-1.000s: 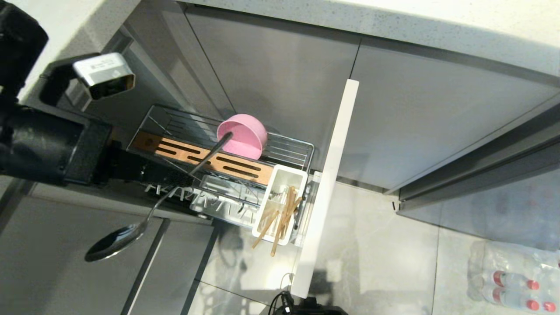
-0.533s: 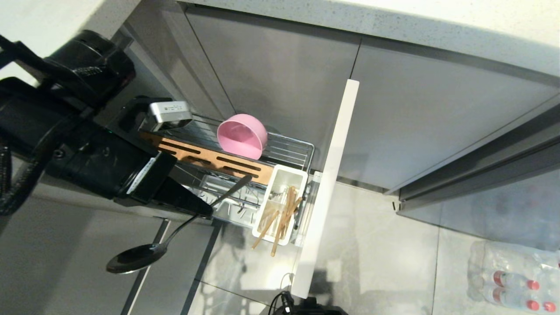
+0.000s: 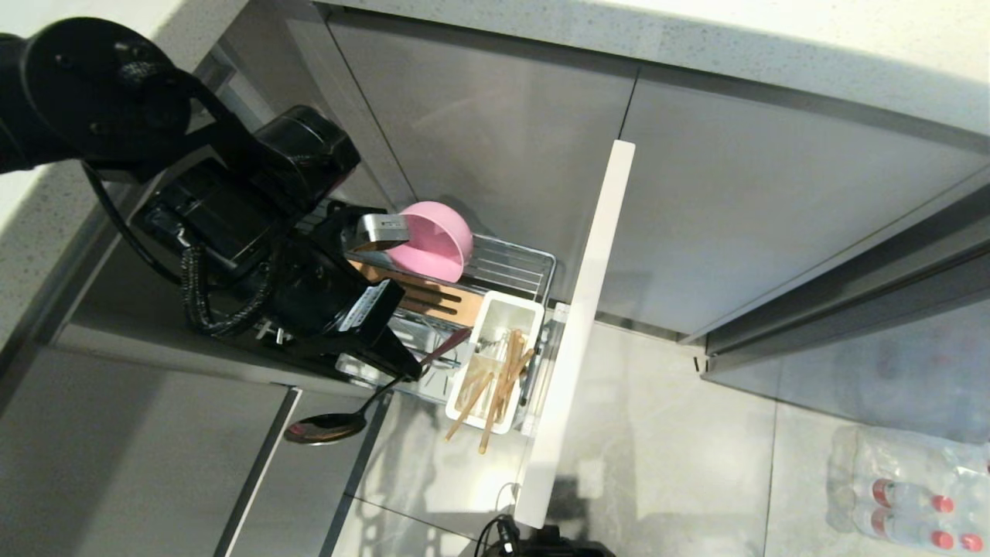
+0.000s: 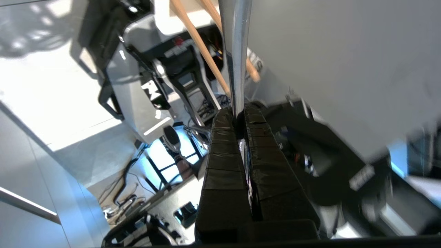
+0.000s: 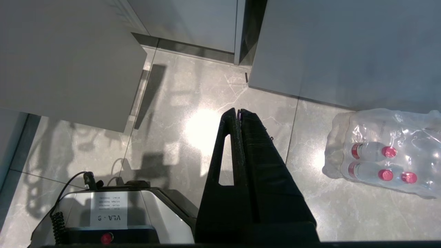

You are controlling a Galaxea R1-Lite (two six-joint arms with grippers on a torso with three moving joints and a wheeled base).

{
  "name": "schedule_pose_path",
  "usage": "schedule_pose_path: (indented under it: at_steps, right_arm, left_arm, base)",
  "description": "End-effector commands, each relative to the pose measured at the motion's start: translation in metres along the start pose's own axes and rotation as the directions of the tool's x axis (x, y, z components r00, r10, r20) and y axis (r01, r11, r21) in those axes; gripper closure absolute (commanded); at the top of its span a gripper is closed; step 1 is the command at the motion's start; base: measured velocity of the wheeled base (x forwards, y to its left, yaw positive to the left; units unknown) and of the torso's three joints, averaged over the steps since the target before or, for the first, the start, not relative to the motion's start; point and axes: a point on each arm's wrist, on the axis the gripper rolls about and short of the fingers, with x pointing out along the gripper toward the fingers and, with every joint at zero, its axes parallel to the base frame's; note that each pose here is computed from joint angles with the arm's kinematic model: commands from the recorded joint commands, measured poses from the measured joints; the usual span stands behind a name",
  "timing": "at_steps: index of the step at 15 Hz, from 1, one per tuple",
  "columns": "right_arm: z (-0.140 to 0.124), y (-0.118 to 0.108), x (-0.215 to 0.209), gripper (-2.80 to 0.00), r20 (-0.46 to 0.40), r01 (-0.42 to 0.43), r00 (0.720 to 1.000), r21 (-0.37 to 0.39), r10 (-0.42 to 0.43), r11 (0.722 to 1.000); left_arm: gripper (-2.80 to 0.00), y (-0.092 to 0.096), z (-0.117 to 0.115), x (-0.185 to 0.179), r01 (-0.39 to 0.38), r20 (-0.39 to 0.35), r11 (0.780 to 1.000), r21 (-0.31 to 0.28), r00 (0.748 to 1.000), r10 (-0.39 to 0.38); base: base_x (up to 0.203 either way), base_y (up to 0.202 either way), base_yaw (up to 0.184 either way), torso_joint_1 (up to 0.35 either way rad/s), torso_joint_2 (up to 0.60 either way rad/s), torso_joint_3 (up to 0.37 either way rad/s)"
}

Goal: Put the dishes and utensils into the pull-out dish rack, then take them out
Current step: Pick up the spoon and place it in the cupboard

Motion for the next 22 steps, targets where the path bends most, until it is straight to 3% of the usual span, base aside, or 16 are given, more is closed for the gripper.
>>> schedule_pose_path:
  at_steps: [1,3,8,16,22]
  right_arm:
    - [0.0,0.0,0.0,0.0,-0.002,0.001,1.0,0.0,-0.001,1.0]
    - [0.0,0.0,0.0,0.0,0.0,-0.001,1.0,0.001,0.001,1.0]
    - [0.0,0.0,0.0,0.0,-0.001,0.0,1.0,0.0,0.0,1.0]
    - [0.0,0.0,0.0,0.0,-0.001,0.0,1.0,0.0,0.0,1.0]
    - [0.0,0.0,0.0,0.0,0.0,0.0,1.0,0.0,0.0,1.0]
  left_arm:
    - [0.0,0.006,0.013,0.02,-0.013,-0.041,1.0,-0.018,0.999,0.013]
    - [0.0,0.01,0.02,0.031,-0.043,-0.038,0.999,-0.019,0.998,0.042]
    - [0.0,0.009,0.033,0.039,-0.027,0.035,1.0,0.009,0.999,0.026]
    - [0.0,0.005,0.049,0.069,-0.022,0.067,0.999,0.042,0.998,0.019]
    - [0.0,0.008,0.06,0.08,-0.064,0.106,0.997,0.046,0.993,0.058]
  base:
    - [0.0,0.0,0.0,0.0,0.0,0.0]
    - [0.0,0.0,0.0,0.0,0.0,0.0]
    - [0.0,0.0,0.0,0.0,0.0,0.0]
    - [0.0,0.0,0.0,0.0,0.0,0.0]
    - [0.0,0.0,0.0,0.0,0.0,0.0]
